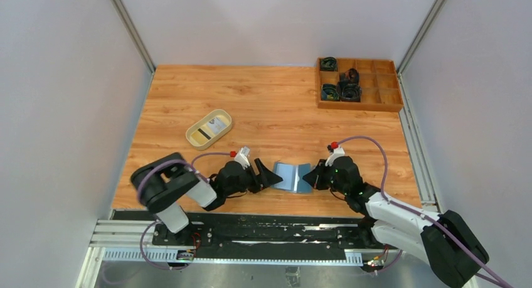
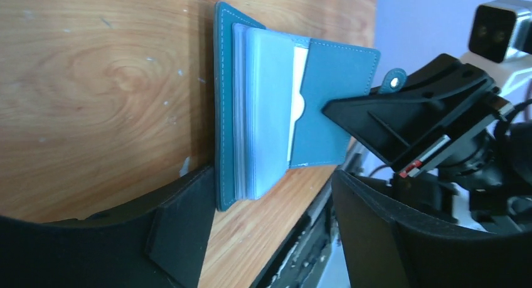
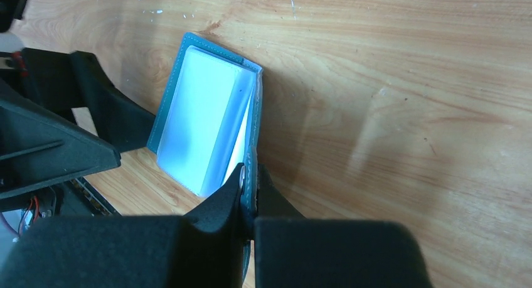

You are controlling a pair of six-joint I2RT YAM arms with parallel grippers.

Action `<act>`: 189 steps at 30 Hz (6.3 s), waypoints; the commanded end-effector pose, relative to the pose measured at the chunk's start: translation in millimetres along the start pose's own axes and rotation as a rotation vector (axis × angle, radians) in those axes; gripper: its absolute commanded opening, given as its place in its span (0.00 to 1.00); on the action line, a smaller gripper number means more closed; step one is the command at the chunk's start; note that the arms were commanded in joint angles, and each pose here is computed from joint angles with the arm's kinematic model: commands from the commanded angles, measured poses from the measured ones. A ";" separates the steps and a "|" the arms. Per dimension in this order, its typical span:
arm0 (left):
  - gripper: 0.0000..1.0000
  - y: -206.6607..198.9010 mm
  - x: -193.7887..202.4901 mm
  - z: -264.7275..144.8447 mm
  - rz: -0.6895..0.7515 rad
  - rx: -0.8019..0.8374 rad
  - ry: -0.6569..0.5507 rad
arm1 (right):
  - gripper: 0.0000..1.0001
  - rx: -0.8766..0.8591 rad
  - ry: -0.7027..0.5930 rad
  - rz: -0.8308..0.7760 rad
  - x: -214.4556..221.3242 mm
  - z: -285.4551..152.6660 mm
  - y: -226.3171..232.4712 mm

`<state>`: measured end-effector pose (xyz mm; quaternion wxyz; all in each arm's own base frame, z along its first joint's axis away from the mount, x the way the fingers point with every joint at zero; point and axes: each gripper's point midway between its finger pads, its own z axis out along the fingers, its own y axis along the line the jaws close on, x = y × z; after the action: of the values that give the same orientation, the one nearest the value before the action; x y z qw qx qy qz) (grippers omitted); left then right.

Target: Take the credit cards out of the card holder

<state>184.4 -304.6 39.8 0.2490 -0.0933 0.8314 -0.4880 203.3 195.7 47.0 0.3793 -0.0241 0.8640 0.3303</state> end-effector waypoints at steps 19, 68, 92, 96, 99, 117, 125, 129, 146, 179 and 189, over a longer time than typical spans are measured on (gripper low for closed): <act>0.61 44.7 19.5 -10.2 -0.190 0.000 -0.070 | 0.00 -0.024 0.018 -0.022 4.2 -7.3 -6.0; 0.00 13.1 2.9 -9.5 0.050 -0.030 -0.147 | 0.64 0.213 -0.053 -0.252 -58.5 -54.2 -0.8; 0.00 22.7 8.8 -7.2 0.204 -0.245 -0.130 | 0.66 0.294 0.093 -0.359 -44.2 14.4 49.4; 0.00 20.7 7.5 -7.0 0.213 -0.247 -0.134 | 0.66 0.302 0.119 -0.382 -38.5 16.6 44.3; 0.00 19.6 5.9 -8.0 0.220 -0.253 -0.137 | 0.66 0.309 0.183 -0.387 -21.3 21.8 36.7; 0.00 19.2 -9.4 -26.5 0.274 -0.345 -0.170 | 0.60 0.471 0.183 -0.505 -22.0 -57.9 -18.6; 0.00 42.6 -0.4 -19.3 0.294 -0.423 -0.143 | 0.62 -0.049 -0.033 -0.352 -70.2 -39.7 113.3; 0.00 49.3 0.8 -20.8 0.317 -0.447 -0.147 | 0.62 -0.201 0.012 -0.183 -52.1 -17.0 136.3; 0.00 75.8 17.0 -19.0 0.329 -0.522 -0.102 | 0.60 -0.038 0.088 0.019 23.9 22.9 55.4; 0.00 84.0 28.6 -16.8 0.330 -0.548 -0.082 | 0.59 -0.088 -0.026 0.325 32.1 26.1 45.3; 0.00 84.3 28.2 -19.2 0.330 -0.545 -0.085 | 0.59 -0.153 -0.066 0.524 40.5 23.6 32.7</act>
<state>184.4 -302.5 17.2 0.3661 -0.0821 0.8782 -0.2965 192.8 252.2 40.6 0.3390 0.1535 0.8014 0.4683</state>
